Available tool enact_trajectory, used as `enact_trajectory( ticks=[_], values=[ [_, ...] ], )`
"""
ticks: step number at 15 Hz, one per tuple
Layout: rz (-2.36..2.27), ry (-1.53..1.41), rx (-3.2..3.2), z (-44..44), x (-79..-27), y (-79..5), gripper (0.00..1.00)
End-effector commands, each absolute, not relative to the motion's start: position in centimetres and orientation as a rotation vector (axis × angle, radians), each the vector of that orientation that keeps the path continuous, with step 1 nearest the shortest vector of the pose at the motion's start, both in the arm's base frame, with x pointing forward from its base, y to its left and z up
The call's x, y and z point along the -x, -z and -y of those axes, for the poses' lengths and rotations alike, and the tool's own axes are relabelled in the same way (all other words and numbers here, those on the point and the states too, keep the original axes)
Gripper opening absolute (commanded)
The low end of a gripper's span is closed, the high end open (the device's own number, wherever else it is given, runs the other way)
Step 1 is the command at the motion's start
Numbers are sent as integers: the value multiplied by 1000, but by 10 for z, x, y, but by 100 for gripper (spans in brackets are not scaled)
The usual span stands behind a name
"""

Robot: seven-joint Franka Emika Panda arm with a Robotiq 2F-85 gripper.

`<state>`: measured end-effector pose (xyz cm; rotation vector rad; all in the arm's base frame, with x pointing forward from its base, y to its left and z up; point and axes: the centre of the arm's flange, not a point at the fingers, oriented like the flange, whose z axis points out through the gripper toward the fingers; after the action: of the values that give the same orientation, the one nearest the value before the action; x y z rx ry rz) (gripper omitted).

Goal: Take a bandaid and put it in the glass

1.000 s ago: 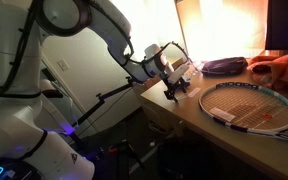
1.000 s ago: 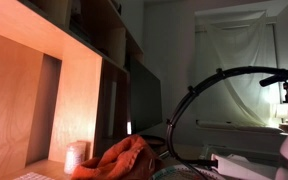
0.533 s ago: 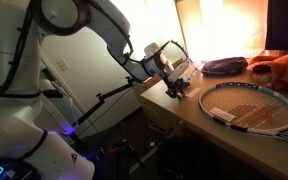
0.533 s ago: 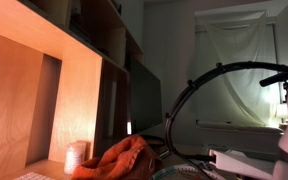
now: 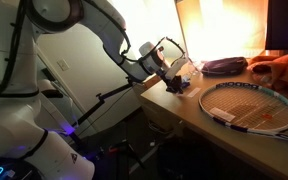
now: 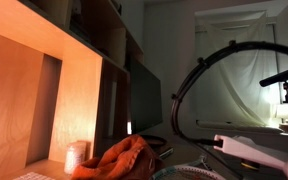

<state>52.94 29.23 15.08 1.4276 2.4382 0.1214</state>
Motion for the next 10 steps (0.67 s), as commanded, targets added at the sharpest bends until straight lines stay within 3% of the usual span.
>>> enact_trajectory(
  ticks=[1,10],
  values=[
    [-2343,-174,-1397,-286,-493,-191,1],
    [-2241,-251,-1366,-282,-480,-252,1]
  ],
)
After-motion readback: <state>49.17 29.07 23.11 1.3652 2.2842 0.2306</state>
